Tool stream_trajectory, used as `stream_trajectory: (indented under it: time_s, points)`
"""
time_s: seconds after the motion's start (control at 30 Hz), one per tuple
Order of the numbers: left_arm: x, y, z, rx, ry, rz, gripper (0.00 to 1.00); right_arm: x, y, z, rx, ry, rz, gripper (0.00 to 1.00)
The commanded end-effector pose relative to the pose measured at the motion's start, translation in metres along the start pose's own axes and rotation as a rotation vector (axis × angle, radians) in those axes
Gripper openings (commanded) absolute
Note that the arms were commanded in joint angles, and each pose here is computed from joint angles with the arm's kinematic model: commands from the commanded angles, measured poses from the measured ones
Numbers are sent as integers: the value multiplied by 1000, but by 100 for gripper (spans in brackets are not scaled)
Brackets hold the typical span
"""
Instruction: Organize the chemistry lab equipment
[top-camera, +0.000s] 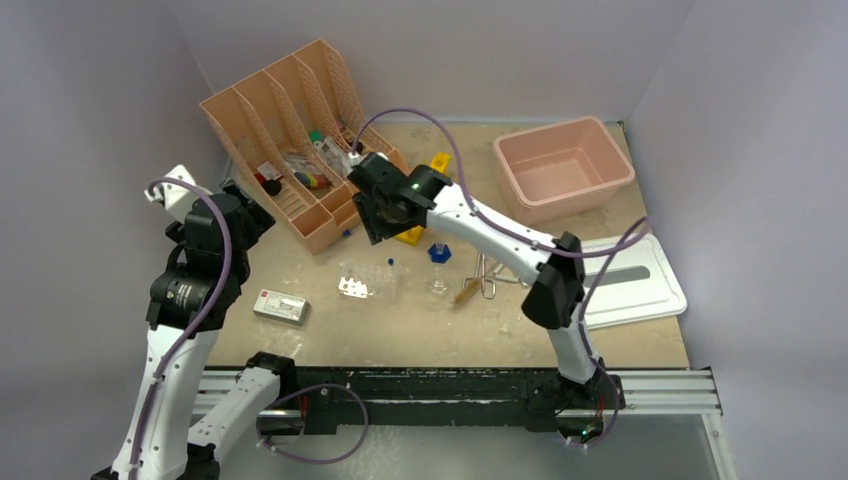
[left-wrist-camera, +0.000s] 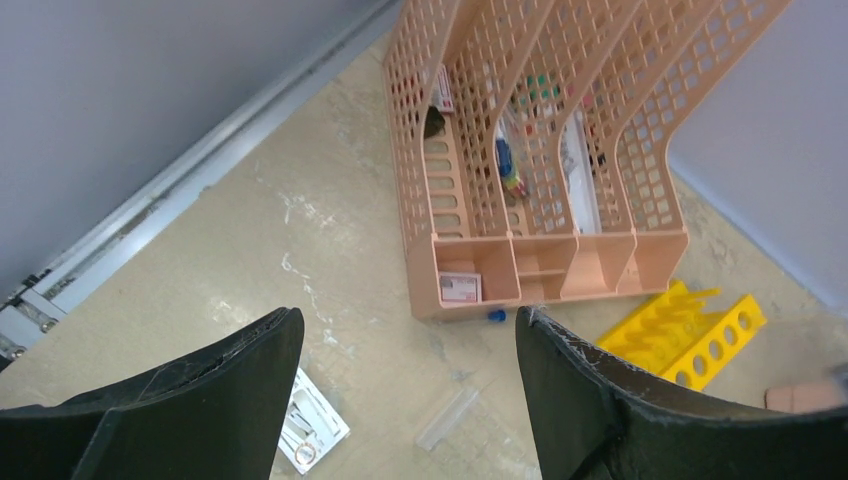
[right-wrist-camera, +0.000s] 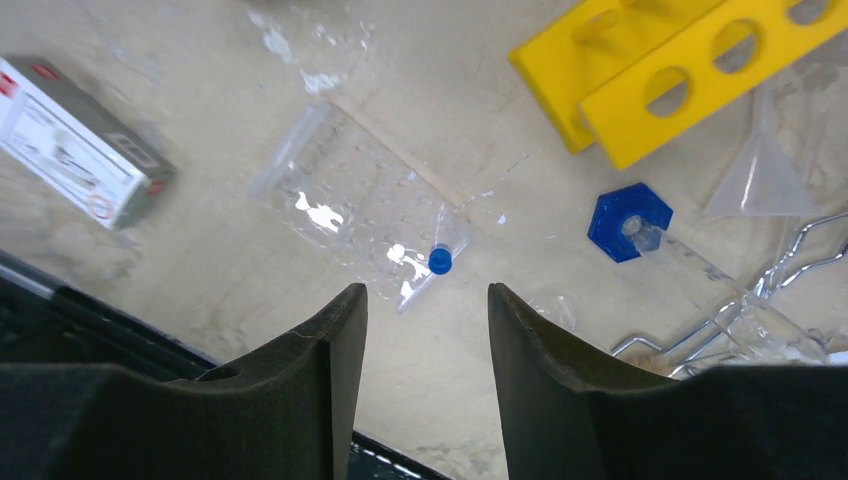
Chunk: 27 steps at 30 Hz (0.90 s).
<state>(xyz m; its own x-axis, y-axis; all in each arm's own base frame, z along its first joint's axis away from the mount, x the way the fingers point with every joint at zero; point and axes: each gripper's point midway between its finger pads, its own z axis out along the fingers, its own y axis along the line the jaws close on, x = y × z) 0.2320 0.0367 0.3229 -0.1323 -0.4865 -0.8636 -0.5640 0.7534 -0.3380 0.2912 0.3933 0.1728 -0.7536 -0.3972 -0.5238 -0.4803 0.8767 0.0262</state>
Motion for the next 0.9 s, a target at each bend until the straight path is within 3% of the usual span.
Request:
stream_trajectory:
  time_s: [0.0, 0.17, 0.27, 0.4, 0.63, 0.87]
  points:
    - [24, -26, 8, 161, 67, 118, 77, -48, -15, -41, -41, -231, 152, 49]
    - [95, -77, 5, 530, 311, 342, 76, -73, -36, -68, -56, -397, 218, 46]
    - [123, -85, 14, 592, 398, 418, 73, -83, -48, -80, -45, -465, 242, 40]
    - [145, -92, 26, 643, 421, 516, 77, -86, -65, -89, -14, -505, 296, 34]
    - [182, -98, 54, 611, 466, 676, 69, -76, -91, -86, 8, -558, 353, 33]
    - [216, -91, 92, 424, 530, 840, 61, -68, -107, -72, 24, -551, 383, 28]
